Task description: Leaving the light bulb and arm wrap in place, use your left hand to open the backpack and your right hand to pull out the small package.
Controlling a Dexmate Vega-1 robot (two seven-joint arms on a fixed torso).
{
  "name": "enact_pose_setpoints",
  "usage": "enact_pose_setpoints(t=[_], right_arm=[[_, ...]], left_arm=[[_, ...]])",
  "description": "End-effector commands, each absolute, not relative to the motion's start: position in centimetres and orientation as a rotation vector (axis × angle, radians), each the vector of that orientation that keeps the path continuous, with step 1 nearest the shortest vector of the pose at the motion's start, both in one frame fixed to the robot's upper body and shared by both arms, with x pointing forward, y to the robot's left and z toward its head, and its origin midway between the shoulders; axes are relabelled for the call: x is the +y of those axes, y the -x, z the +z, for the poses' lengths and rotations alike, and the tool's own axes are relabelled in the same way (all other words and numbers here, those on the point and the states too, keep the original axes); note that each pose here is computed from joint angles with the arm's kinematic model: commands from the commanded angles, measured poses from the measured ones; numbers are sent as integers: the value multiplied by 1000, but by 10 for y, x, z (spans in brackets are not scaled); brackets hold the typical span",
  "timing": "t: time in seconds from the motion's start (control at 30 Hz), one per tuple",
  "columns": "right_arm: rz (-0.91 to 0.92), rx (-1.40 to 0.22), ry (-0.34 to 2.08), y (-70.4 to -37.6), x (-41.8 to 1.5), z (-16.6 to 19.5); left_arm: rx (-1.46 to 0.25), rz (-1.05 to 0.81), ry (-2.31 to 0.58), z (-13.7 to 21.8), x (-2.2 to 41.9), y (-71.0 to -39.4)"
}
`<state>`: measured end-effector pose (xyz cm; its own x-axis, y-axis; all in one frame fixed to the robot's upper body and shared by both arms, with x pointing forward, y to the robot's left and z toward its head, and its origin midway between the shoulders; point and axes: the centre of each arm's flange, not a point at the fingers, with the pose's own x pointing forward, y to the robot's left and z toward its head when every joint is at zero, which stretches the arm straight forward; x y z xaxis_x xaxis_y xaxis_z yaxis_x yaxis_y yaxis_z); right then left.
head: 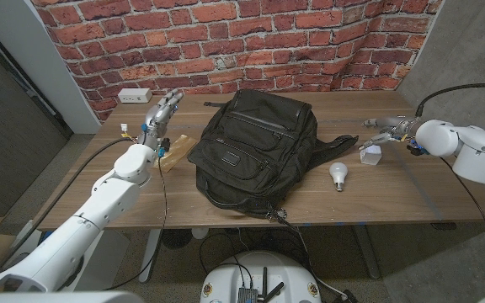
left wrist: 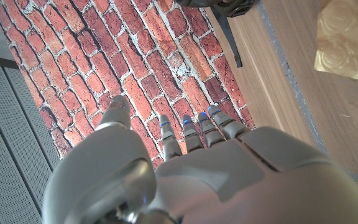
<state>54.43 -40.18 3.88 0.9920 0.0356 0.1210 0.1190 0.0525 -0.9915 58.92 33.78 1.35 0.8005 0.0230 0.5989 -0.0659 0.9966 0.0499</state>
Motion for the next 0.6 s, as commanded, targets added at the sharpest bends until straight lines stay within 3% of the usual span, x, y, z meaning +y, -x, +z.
enact_pose_setpoints(t=[0.03,0.6], right_arm=[[-82,-196,1417,-539,-391,42],[-119,-283,1260,-533,-381,42]], left_arm=[[-622,37,-97,9,344,-590],[-679,58,-75,3,354,-594]])
